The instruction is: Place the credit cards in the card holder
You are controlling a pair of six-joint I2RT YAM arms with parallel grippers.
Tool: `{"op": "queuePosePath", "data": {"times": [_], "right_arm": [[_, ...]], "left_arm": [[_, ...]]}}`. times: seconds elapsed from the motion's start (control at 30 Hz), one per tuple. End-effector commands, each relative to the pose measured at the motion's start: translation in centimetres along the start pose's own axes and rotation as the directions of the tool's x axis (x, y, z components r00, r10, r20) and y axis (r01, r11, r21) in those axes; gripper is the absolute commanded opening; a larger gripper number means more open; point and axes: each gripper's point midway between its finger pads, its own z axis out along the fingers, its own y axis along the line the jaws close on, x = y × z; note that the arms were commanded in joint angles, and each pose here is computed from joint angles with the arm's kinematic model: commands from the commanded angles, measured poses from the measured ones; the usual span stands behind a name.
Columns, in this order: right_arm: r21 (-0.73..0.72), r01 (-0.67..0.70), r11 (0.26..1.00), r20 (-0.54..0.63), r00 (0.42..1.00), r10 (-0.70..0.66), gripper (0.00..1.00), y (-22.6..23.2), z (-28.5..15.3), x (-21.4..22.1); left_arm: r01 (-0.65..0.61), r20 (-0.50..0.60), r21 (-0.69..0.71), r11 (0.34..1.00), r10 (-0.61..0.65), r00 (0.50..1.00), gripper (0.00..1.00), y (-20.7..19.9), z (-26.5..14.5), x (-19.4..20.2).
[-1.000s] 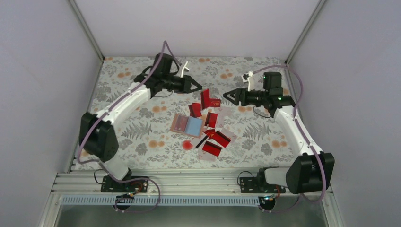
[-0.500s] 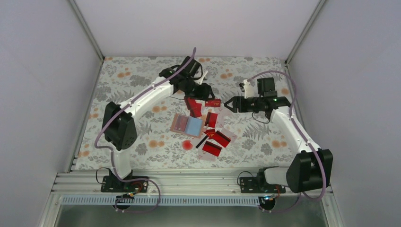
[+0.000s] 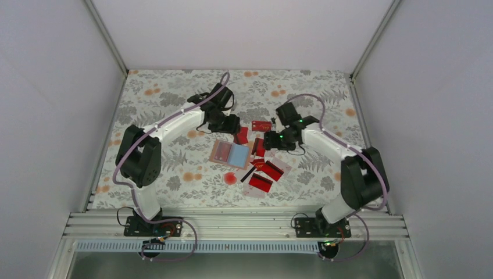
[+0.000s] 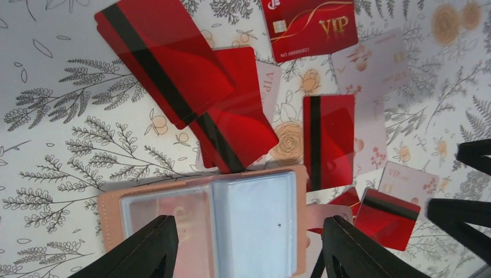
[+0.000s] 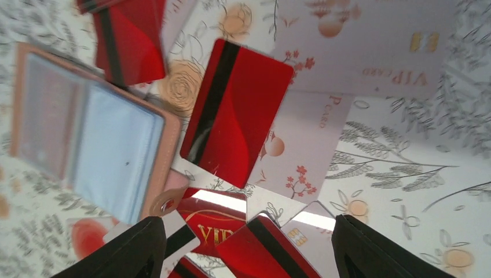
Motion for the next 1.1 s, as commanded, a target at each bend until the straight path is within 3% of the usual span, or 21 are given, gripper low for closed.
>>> {"op": "queuePosePath", "data": {"times": [0.0, 0.4, 0.73, 0.9, 1.07], "right_arm": [[0.189, -0.138, 0.972, 0.028, 0.990, 0.135, 0.74, -0.1, 1.3, -0.7], [0.466, -0.171, 0.868, -0.101, 0.964, 0.245, 0.76, -1.3, 7.9, 0.0], [0.433, -0.202, 0.879, -0.106, 0.956, 0.273, 0.76, 0.4, 9.9, -2.2], [0.454, -0.231, 0.861, -0.131, 0.938, 0.320, 0.75, -0.1, 11.0, -1.1], [0.492, -0.255, 0.832, -0.165, 0.912, 0.376, 0.63, -1.8, 11.8, 1.9]], "left_arm": [[0.038, 0.070, 0.025, 0.999, -0.040, 0.997, 0.63, 0.8, -1.0, -0.8], [0.120, 0.086, 0.043, 0.992, -0.123, 0.989, 0.62, 5.7, -2.7, 3.1], [0.103, 0.080, 0.041, 0.994, -0.106, 0.991, 0.61, 6.6, -3.3, 5.2], [0.088, 0.078, 0.035, 0.996, -0.090, 0.993, 0.61, 7.2, -3.4, 5.3], [0.094, 0.070, 0.048, 0.994, -0.097, 0.993, 0.61, 7.6, -3.1, 5.9]]}}
